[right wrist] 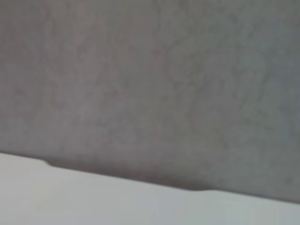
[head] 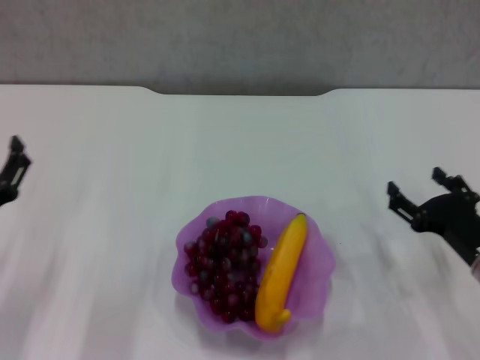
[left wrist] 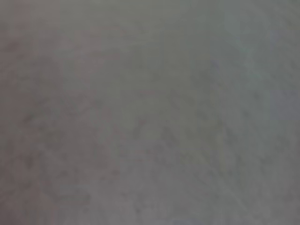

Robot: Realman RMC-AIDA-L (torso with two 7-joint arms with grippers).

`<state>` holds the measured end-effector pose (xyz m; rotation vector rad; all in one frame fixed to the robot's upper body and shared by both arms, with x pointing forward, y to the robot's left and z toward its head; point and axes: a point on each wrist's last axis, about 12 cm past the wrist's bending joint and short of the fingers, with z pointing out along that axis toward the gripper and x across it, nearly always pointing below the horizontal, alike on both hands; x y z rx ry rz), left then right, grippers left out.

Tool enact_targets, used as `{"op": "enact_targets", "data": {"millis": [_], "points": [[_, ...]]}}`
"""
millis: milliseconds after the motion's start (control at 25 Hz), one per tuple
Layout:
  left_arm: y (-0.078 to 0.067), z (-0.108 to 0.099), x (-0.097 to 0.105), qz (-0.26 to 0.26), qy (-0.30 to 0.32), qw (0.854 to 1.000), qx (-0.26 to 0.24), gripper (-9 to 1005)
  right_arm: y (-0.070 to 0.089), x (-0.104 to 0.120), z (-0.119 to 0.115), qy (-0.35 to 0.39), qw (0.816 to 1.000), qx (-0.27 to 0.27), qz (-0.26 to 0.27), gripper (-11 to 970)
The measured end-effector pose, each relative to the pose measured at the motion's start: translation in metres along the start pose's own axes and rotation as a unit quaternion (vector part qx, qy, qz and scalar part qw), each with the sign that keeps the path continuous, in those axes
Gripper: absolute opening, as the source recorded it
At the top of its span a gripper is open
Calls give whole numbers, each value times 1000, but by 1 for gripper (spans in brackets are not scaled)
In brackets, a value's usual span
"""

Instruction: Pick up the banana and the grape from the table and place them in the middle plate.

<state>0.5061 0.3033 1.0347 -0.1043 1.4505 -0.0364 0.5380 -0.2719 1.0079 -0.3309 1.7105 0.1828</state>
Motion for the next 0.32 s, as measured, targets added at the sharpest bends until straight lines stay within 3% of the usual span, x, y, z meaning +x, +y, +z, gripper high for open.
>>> {"op": "enact_targets", "data": {"millis": [160,320], "points": [[26,-2,13,-81,33,996,-15,896,-10,1,-3,-5,999,35,-13,884],[36,-9,20,-87,55,994,-27,896,-12,5,-9,1,998,48,-40,884]]}}
